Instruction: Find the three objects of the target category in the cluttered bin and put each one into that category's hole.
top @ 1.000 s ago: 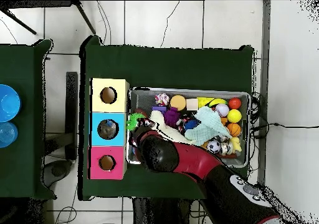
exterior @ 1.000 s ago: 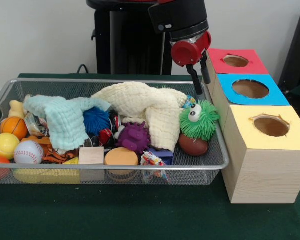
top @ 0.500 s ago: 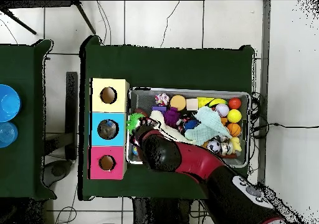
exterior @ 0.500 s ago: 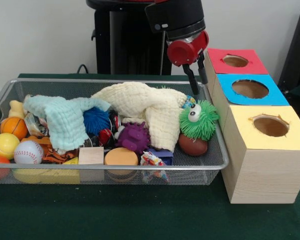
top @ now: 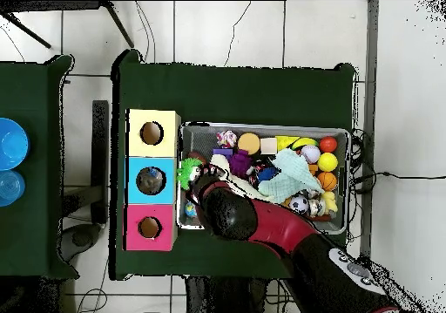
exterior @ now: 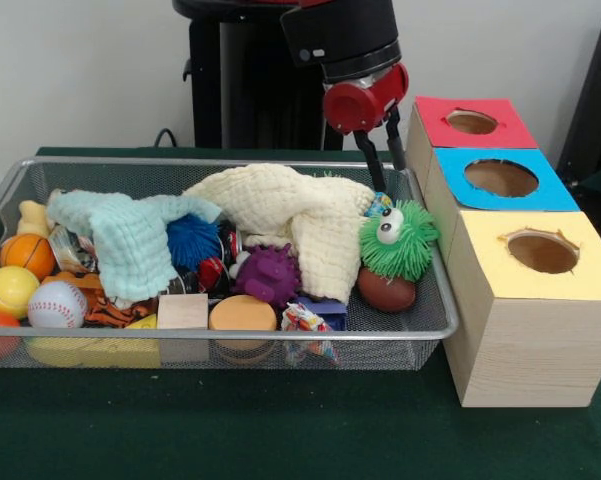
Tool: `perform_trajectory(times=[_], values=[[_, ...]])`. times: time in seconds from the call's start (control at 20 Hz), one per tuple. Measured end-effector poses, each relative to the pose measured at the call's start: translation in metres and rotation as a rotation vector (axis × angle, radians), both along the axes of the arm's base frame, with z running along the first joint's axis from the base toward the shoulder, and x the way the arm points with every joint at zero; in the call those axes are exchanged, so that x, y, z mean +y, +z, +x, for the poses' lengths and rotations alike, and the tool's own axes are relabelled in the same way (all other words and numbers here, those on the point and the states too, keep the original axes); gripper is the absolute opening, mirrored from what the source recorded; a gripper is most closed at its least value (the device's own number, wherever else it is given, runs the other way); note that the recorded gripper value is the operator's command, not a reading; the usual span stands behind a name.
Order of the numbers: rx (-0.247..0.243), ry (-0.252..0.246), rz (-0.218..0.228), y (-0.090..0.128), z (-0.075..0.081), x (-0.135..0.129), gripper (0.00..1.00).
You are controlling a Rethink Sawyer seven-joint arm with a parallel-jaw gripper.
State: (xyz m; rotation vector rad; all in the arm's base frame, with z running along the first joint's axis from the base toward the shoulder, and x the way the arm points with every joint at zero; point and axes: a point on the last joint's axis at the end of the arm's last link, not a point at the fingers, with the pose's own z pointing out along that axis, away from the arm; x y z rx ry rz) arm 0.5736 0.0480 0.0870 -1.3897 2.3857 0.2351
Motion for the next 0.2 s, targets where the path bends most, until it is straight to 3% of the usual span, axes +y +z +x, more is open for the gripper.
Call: perform_trajectory(times=[0.2], values=[[0.015, -0.001, -0.016, -0.0039, -0.0045, 0.0006, 1.0]])
